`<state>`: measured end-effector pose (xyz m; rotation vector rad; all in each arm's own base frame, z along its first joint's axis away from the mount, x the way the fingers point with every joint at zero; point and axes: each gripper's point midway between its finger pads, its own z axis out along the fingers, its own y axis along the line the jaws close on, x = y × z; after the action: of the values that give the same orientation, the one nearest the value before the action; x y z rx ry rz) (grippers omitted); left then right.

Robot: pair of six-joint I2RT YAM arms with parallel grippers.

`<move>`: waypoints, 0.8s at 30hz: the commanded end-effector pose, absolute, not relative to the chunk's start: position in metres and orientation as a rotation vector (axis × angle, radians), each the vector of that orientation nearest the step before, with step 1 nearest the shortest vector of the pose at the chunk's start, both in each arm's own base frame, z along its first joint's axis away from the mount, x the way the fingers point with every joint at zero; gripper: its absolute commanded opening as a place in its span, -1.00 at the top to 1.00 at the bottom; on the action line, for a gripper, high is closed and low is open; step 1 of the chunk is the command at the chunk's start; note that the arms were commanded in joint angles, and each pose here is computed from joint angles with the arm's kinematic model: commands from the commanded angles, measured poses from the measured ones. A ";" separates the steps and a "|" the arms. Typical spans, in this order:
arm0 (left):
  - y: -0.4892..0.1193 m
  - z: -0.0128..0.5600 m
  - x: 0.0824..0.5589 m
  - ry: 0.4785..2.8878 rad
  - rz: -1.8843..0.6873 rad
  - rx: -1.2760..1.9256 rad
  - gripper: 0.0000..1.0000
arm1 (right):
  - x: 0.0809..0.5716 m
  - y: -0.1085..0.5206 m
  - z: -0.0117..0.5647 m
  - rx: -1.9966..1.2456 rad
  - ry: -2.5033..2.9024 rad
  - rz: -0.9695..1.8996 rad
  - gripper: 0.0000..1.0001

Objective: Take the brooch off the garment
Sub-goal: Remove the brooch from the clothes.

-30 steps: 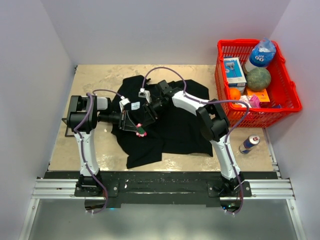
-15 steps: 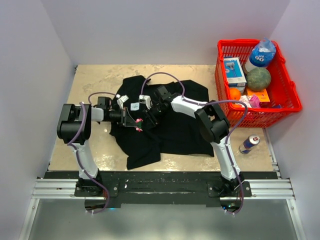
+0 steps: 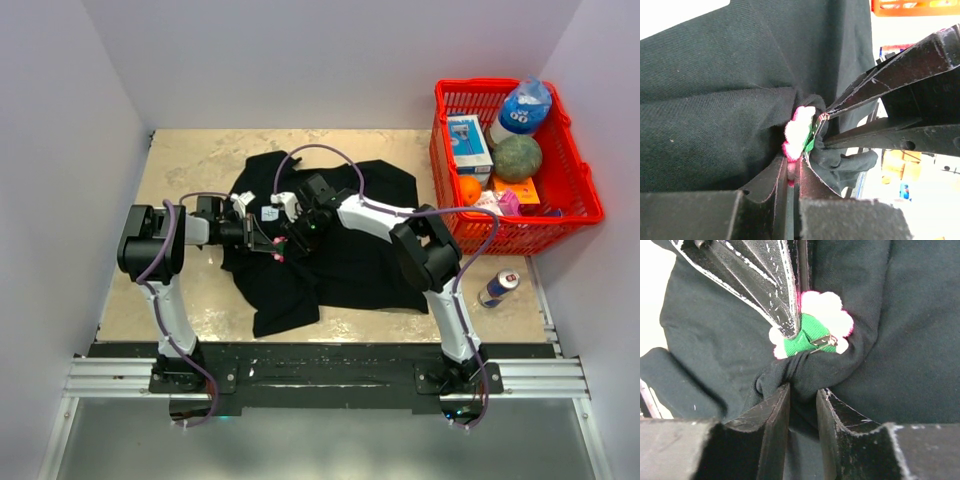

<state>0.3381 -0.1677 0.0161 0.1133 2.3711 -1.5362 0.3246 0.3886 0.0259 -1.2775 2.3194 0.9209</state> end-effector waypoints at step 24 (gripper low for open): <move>-0.152 -0.050 0.334 2.634 -1.213 -0.036 1.00 | 0.349 0.413 0.039 -1.001 2.321 1.333 0.23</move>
<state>0.3401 -0.1697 0.0132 0.0490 2.4410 -1.5089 0.3556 0.4050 0.0384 -0.9915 2.3308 1.2801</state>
